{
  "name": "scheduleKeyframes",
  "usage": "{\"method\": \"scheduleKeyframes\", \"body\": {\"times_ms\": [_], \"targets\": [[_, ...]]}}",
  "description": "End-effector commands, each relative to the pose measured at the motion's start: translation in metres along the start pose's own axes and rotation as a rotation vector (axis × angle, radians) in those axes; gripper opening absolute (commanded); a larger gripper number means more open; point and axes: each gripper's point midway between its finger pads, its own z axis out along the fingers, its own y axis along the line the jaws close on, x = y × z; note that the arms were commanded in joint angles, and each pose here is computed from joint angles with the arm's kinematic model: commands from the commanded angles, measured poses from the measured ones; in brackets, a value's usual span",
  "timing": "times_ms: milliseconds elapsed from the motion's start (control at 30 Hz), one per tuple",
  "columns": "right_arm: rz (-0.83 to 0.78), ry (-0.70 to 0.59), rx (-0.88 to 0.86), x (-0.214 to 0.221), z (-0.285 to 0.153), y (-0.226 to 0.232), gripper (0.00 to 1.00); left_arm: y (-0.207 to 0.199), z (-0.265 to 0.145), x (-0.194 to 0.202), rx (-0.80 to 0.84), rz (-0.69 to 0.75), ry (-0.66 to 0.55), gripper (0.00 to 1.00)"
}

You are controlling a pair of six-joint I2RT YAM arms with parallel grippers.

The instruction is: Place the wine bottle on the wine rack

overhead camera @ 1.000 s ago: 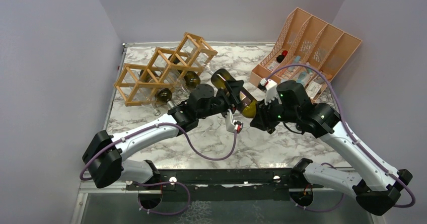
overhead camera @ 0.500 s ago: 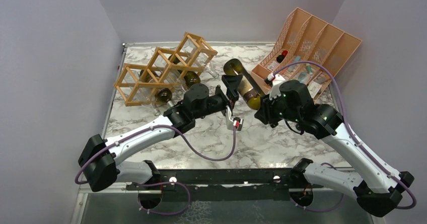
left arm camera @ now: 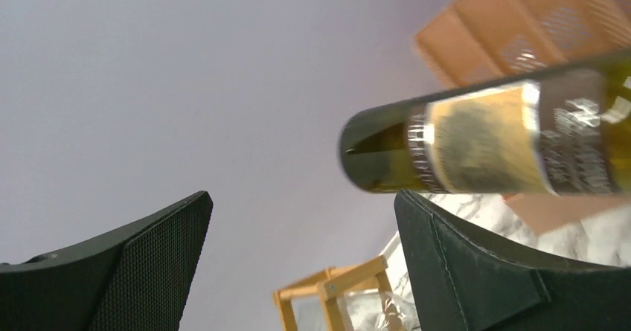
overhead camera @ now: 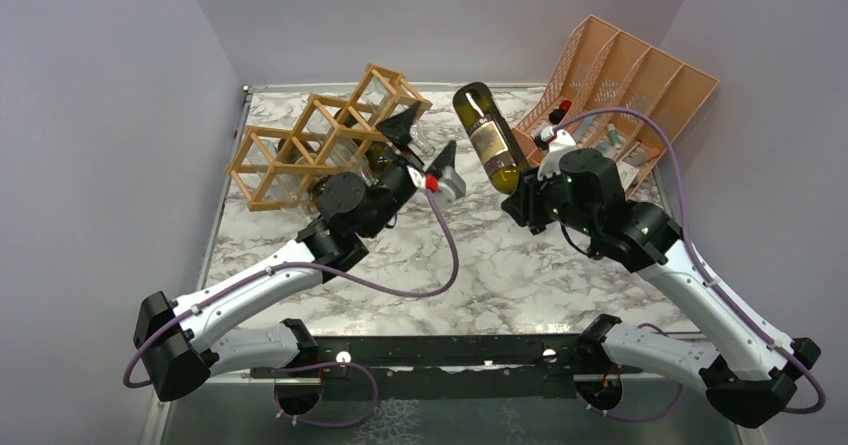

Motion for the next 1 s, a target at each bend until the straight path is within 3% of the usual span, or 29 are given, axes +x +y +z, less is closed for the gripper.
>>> {"method": "scheduleKeyframes", "body": {"times_ms": [0, 200, 433, 567, 967], "targets": [[0.022, -0.265, -0.120, -0.083, -0.002, 0.032, 0.01, 0.092, -0.025, 0.012, -0.444, -0.320, 0.170, 0.99], [0.014, -0.281, -0.210, -0.102, 0.019, 0.055, 0.01, 0.110, -0.037, 0.013, -0.531, -0.495, 0.220, 0.99], [-0.014, -0.246, -0.290, -0.111, 0.049, 0.076, 0.01, 0.106, -0.043, 0.016, -0.517, -0.698, 0.335, 0.99], [-0.051, -0.206, -0.353, -0.116, 0.071, 0.092, 0.01, 0.100, -0.058, 0.019, -0.553, -0.849, 0.336, 0.99], [-0.053, -0.118, -0.453, -0.137, 0.153, 0.130, 0.01, 0.129, -0.102, 0.004, -0.602, -0.902, 0.299, 0.99]]}}
